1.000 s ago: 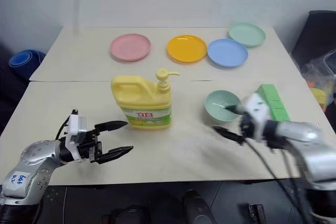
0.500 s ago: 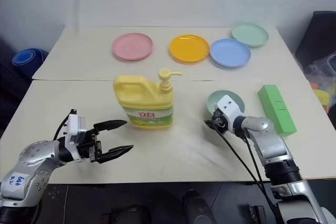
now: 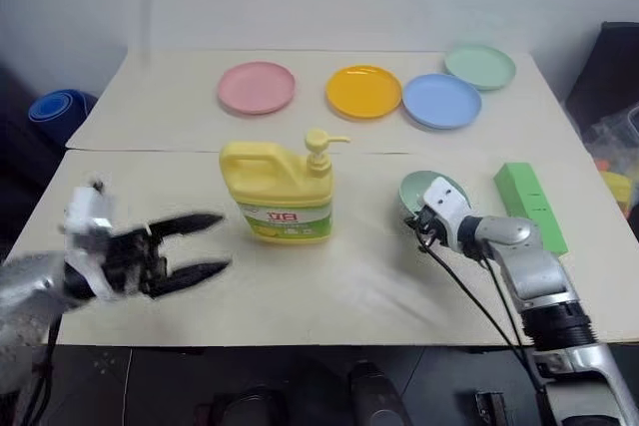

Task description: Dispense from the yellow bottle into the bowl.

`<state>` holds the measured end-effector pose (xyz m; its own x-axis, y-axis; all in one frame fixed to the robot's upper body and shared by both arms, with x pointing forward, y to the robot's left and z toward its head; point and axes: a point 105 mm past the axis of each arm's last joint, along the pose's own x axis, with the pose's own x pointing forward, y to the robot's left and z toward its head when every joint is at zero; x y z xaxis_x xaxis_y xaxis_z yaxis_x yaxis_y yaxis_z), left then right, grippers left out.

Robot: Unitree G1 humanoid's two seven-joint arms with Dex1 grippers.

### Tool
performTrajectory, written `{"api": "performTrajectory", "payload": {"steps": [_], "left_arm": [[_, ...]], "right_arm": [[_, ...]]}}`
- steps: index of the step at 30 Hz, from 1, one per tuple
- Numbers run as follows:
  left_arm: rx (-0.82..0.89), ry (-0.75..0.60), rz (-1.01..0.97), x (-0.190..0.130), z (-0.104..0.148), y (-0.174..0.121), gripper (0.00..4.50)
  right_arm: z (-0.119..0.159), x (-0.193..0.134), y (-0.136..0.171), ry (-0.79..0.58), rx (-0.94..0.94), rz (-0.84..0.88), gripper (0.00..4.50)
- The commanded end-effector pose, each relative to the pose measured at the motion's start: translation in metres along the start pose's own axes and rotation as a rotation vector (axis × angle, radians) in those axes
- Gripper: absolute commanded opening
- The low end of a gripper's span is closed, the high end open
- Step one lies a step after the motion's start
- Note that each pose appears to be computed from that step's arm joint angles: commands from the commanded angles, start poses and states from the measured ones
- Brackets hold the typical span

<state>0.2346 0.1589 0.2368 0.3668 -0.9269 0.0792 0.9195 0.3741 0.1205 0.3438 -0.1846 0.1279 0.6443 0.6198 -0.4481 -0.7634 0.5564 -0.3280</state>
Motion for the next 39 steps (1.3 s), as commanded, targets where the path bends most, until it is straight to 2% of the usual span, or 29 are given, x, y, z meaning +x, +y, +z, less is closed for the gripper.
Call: {"api": "performTrajectory", "payload": {"steps": [1, 3, 6, 10, 11, 17, 21, 39], "left_arm": [[0.116, -0.13, 0.023, 0.022, 0.054, 0.018, 2.72], [0.174, -0.154, 0.006, 0.04, 0.068, 0.029, 2.16], [0.245, -0.145, -0.05, 0.066, 0.074, 0.039, 1.31], [0.241, -0.163, -0.144, 0.099, 0.082, 0.042, 0.12], [0.239, -0.155, -0.155, 0.103, 0.081, 0.042, 0.02], [0.247, -0.148, -0.191, 0.134, 0.08, 0.041, 0.02], [0.199, -0.101, -0.191, 0.144, 0.07, 0.04, 0.02], [0.098, 0.223, -0.097, 0.141, 0.004, 0.047, 0.02]], "right_arm": [[0.066, -0.023, 0.009, -0.114, -0.201, 0.104, 0.0], [0.084, -0.03, 0.018, -0.115, -0.27, 0.159, 0.0], [0.104, -0.041, 0.031, -0.112, -0.35, 0.222, 0.0], [0.124, -0.049, 0.042, -0.117, -0.382, 0.252, 0.0], [0.128, -0.05, 0.044, -0.124, -0.385, 0.251, 0.0], [0.14, -0.053, 0.054, -0.138, -0.436, 0.268, 0.0], [0.145, -0.058, 0.053, -0.132, -0.457, 0.262, 0.0], [0.153, -0.047, 0.06, -0.16, -0.439, 0.286, 0.0]]}}
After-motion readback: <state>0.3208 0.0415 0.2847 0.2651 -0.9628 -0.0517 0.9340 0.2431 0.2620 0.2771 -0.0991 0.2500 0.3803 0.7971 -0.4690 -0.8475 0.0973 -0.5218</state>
